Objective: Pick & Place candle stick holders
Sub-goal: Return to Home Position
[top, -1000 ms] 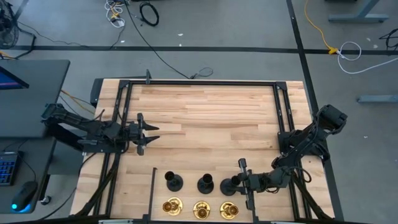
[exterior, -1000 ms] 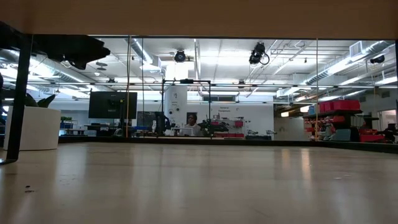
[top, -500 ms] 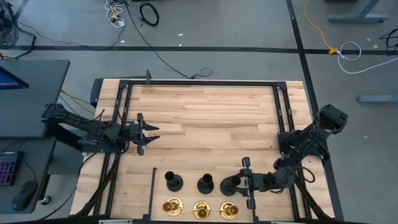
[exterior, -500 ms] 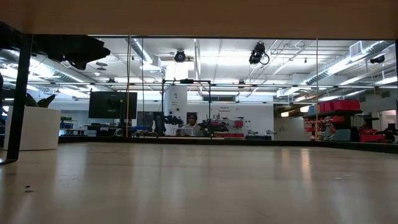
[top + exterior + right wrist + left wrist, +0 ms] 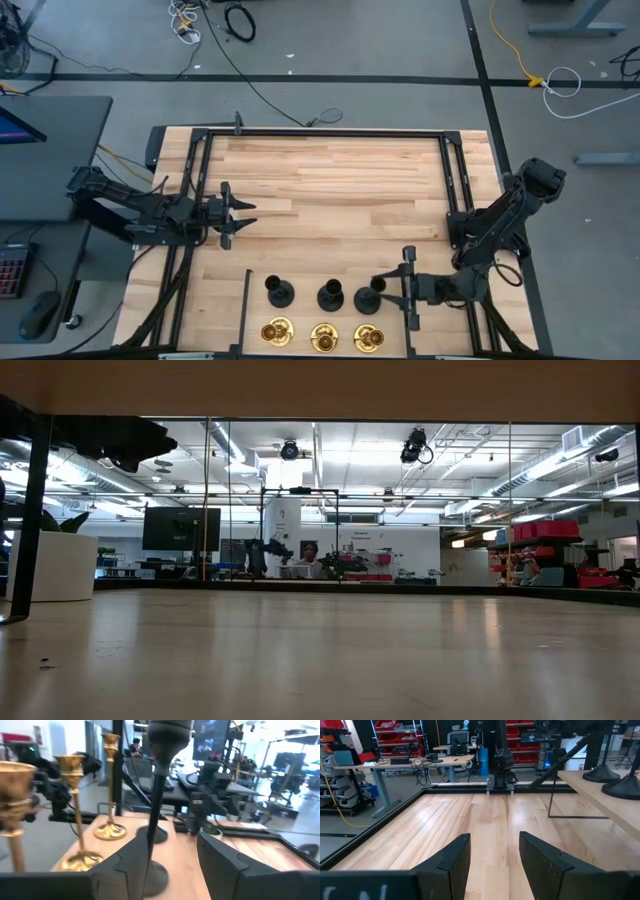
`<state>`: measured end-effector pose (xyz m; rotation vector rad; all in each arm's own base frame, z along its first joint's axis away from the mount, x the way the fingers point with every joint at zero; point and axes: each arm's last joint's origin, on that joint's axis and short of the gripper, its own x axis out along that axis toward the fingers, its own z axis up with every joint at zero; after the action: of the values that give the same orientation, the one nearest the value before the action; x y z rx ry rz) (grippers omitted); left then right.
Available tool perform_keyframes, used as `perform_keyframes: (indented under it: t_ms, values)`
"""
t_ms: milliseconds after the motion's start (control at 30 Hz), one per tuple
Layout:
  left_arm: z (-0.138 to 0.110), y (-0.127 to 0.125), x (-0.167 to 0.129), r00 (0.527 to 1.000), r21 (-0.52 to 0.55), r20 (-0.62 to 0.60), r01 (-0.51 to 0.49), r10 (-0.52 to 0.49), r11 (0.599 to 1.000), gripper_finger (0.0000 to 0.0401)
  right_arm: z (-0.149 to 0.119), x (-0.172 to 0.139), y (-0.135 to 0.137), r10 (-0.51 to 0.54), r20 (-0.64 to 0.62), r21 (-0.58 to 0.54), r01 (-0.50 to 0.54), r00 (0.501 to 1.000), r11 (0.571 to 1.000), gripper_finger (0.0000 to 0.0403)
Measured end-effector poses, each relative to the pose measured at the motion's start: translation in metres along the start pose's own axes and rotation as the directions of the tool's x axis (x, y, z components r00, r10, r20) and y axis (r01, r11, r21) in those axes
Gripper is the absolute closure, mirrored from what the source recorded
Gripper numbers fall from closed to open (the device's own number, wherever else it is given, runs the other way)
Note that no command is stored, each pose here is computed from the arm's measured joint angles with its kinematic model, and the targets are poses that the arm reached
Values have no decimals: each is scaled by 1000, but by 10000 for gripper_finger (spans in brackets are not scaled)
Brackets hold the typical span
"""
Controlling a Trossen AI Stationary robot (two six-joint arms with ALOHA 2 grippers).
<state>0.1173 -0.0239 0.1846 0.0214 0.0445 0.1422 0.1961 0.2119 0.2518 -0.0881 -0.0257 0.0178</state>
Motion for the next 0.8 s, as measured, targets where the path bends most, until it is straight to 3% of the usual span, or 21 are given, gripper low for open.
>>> perform_keyframes:
  t_ms: [167,300,400,467,633,800]
  values:
    - [-2,0,0,1000,11,-22,-1,1,1000,231,1,-1,-8,-11,-31,-27,10,999,1000,237]
    - [-2,1,0,999,8,-20,-27,27,1000,231,-13,-15,-24,-49,-34,10,49,998,999,244]
    - [-2,1,0,999,3,-22,-30,30,1000,231,-15,-29,-38,-11,42,118,6,999,993,250]
    - [-3,1,0,999,6,-32,-34,34,999,231,-23,-38,-47,29,67,102,-35,997,994,253]
    - [-4,3,0,993,14,-38,-108,109,994,231,-52,-58,-80,-65,106,200,43,992,979,255]
    - [0,5,-4,992,14,-3,-124,124,992,231,-74,-73,-115,-43,246,258,-23,968,966,255]
